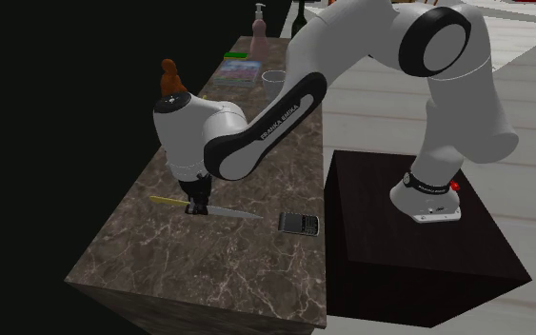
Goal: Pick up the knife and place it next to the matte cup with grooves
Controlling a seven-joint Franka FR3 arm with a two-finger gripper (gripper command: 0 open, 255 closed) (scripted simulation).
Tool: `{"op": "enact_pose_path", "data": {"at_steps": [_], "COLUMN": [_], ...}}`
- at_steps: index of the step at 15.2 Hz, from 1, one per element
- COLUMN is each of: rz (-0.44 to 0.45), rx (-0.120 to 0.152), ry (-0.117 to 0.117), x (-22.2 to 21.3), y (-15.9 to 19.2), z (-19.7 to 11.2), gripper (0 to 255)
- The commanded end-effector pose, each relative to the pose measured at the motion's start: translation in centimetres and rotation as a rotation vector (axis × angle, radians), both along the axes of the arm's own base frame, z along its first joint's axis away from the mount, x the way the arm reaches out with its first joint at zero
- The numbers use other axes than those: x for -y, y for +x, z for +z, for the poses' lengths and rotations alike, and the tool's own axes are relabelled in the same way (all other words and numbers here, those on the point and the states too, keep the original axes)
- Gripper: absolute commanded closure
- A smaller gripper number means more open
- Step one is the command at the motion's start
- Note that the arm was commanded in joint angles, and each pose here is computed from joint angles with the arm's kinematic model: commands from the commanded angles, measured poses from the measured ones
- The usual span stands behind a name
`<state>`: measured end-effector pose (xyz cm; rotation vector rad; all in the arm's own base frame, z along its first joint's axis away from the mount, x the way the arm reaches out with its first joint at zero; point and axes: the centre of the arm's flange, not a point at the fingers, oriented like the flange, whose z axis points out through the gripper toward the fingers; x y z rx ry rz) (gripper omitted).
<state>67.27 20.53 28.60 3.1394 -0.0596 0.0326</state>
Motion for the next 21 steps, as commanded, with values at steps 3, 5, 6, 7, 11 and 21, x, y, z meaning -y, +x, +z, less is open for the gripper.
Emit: {"op": "enact_pose_path", "data": {"at_steps": [3, 5, 6, 7, 11, 21], "rz": [0.0, 0.0, 0.0, 0.0, 0.0, 0.0], "rx": [0.0, 0.0, 0.0, 0.0, 0.0, 0.0], "ry": [0.0, 0.0, 0.0, 0.0, 0.0, 0.0], "x": [0.0, 0.0, 0.0, 0.0, 0.0, 0.0], "y": [0.0, 0.0, 0.0, 0.0, 0.0, 0.0], "z": [0.0, 1.0, 1.6, 2.1, 4.2, 9.5], "gripper": [255, 255, 255, 255, 255, 255]}}
